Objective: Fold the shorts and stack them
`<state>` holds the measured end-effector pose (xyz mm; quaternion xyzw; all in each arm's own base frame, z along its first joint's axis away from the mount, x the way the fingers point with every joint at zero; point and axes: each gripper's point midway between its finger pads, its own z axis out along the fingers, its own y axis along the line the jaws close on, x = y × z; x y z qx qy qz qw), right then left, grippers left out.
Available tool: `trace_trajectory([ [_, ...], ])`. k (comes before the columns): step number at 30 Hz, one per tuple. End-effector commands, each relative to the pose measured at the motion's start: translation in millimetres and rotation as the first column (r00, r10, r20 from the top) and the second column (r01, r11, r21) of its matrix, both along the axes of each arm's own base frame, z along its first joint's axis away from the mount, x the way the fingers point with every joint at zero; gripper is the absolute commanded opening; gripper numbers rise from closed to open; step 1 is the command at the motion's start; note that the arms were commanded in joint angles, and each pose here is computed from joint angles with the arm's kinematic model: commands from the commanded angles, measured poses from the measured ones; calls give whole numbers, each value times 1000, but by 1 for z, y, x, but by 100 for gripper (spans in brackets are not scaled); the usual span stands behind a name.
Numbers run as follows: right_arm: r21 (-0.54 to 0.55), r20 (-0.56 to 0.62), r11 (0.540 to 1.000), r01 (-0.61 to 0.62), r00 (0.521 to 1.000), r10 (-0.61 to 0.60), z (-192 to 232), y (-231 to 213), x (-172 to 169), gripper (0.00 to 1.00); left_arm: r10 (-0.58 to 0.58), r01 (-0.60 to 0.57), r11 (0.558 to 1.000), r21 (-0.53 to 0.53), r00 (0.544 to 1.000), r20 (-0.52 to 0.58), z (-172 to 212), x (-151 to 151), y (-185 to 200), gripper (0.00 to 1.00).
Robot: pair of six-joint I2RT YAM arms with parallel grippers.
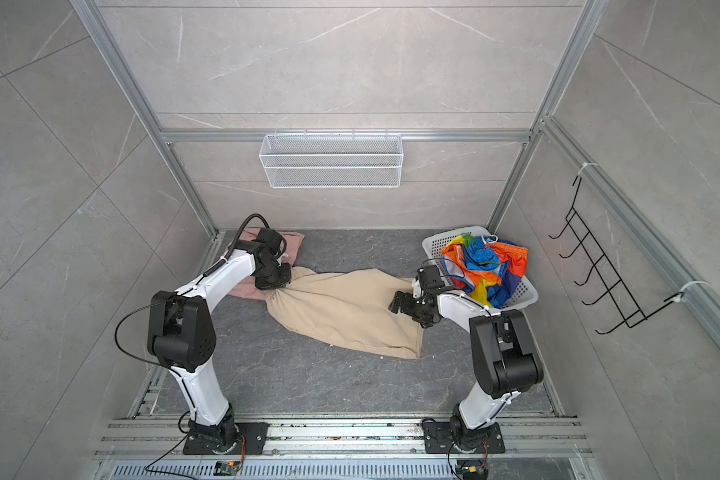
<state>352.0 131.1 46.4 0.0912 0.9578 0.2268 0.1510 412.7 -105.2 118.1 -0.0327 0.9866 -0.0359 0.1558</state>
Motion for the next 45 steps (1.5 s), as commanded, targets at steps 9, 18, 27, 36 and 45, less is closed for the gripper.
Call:
trace_trajectory([
  [9, 122, 123, 991, -48, 992, 33, 65, 78, 21, 99, -120, 102, 981, 165, 987, 103, 73, -4, -12, 0],
  [18, 325, 144, 946, -19, 989, -30, 75, 159, 56, 99, -168, 141, 954, 266, 983, 80, 79, -3, -16, 0],
  [27, 480, 76, 877, 6, 996, -49, 43, 230, 116, 99, -163, 145, 956, 255, 985, 49, 57, -7, -16, 0],
  [36, 405, 44, 914, -3, 999, -17, 1, 250, 155, 99, -132, 127, 971, 203, 991, 8, 30, -7, -9, 0],
  [45, 351, 174, 929, -114, 983, 55, 89, 239, 141, 99, -100, 98, 991, 92, 995, 22, 33, -3, -14, 0],
])
